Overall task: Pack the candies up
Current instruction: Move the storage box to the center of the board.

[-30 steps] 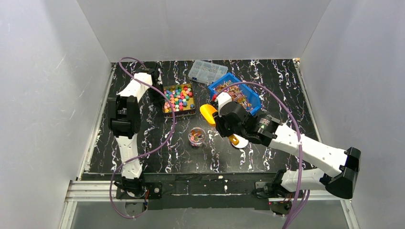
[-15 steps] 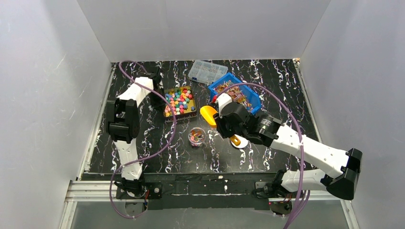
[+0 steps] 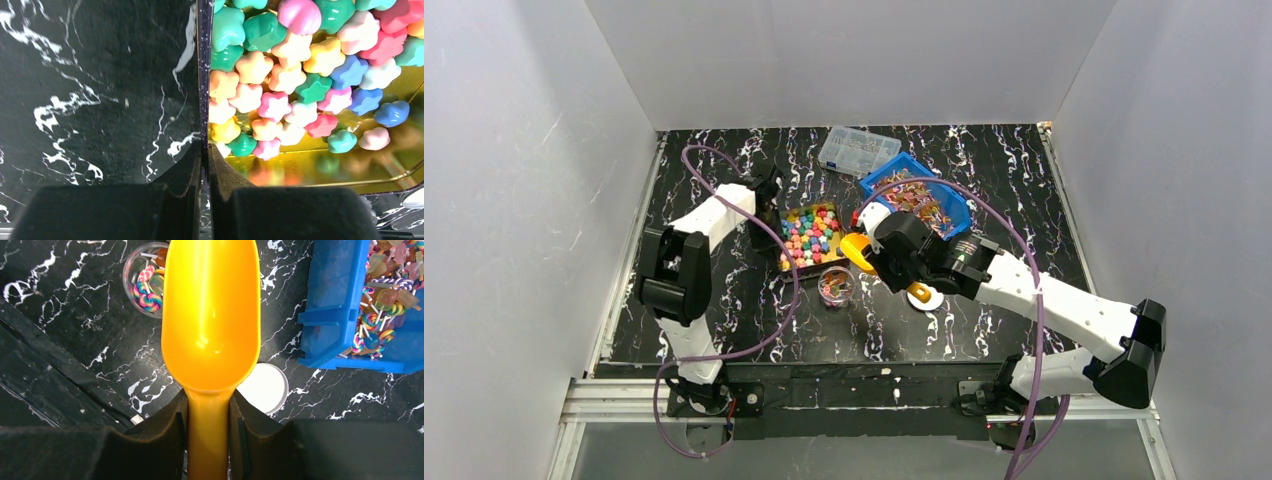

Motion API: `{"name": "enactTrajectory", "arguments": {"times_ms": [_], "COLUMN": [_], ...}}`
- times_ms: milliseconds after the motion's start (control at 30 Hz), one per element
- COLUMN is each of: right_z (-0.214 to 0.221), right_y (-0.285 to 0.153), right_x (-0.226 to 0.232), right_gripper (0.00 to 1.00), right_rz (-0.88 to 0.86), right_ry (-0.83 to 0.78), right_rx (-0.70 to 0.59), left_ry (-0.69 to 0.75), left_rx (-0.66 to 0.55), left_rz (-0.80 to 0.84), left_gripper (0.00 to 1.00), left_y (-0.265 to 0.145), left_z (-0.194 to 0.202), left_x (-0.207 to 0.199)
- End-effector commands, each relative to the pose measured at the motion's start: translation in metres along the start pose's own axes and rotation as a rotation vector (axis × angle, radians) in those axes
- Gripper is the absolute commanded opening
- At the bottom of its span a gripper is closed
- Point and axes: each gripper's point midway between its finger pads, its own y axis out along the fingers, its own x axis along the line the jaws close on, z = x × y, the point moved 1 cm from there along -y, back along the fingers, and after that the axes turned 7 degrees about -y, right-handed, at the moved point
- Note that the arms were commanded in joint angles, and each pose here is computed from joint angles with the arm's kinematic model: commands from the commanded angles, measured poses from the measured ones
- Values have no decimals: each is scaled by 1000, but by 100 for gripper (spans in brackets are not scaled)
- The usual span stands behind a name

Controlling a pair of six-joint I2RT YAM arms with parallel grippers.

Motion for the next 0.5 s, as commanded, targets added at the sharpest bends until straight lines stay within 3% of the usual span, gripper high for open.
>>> {"name": "enactTrajectory", "arguments": {"times_ms": [0,467], "right_z": [-12,-4], "right_y": [-7,-12], "right_x": [-8,-19], "right_gripper": [1,1], "right_rz": [15,51], "right_ry": [-44,-147], "right_rx": [-14,34], "left_ry": [-24,-31], "left_rx": [-27,-82], "left_rz": [55,64], "left_gripper": [0,0], "left_y": [-27,-29], "left_z": [21,84], "left_x": [-6,-3]}}
